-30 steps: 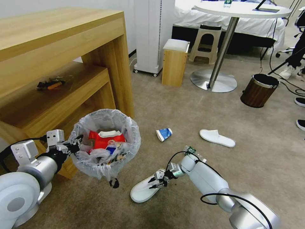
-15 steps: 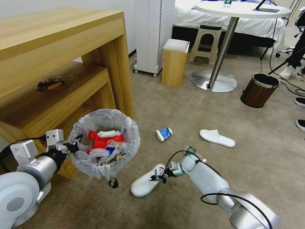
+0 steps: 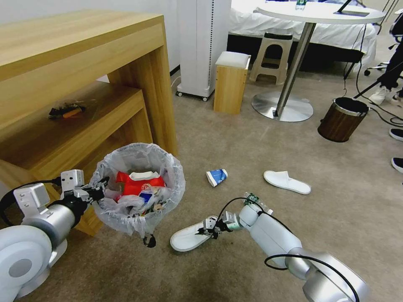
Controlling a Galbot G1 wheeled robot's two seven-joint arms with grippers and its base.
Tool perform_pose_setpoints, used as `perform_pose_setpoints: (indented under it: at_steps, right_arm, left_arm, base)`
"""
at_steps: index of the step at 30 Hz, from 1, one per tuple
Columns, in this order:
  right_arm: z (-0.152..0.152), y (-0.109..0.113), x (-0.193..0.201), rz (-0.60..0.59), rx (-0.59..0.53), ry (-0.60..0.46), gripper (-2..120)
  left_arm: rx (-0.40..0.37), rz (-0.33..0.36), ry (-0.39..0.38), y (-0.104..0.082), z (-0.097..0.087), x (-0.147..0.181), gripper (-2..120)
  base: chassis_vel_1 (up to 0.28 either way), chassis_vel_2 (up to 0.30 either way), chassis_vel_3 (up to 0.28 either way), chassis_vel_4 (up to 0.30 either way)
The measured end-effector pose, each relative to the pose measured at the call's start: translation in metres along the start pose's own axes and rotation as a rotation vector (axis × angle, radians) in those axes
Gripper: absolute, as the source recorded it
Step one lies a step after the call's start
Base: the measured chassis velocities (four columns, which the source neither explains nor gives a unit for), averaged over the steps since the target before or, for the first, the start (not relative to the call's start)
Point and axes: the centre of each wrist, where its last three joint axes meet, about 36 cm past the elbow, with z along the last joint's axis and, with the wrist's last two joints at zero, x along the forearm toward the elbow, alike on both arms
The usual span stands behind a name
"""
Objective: Pick up the trash bin and place the garbage on the floor into it.
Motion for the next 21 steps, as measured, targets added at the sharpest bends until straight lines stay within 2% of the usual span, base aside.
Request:
perform_pose_setpoints:
  at_steps: [7,10,11,14,19,21]
  right_arm:
    - [-0.014,-0.006,0.037,0.068,0.016,-0.127,0]
    - [-0.017,-0.004,0.071,0.115,0.015,-0.188,0]
    - [-0.017,-0.004,0.071,0.115,0.015,-0.188,0]
    - [-0.018,-0.003,0.112,0.168,0.014,-0.232,0]
    - [-0.025,-0.003,0.144,0.212,0.017,-0.279,0]
    - [-0.032,-0.001,0.166,0.241,0.016,-0.347,0]
  left_arm:
    - [-0.005,-0.005,0.004,0.001,0.002,-0.004,0]
    - [-0.007,-0.001,0.005,0.001,0.002,-0.007,0]
    - [-0.007,-0.001,0.005,0.001,0.002,-0.007,0]
    - [-0.01,0.004,0.005,0.0,0.001,-0.008,0]
    - [-0.012,0.003,0.004,0.0,0.001,-0.009,0]
    - [-0.014,0.001,0.005,0.001,0.001,-0.009,0]
  base:
    - [0.0,0.0,0.0,0.0]
    - [0.0,0.0,0.0,0.0]
    - [0.0,0.0,0.0,0.0]
    - [0.0,0.0,0.0,0.0]
    - [0.0,0.0,0.0,0.0]
    - [0.0,0.0,0.0,0.0]
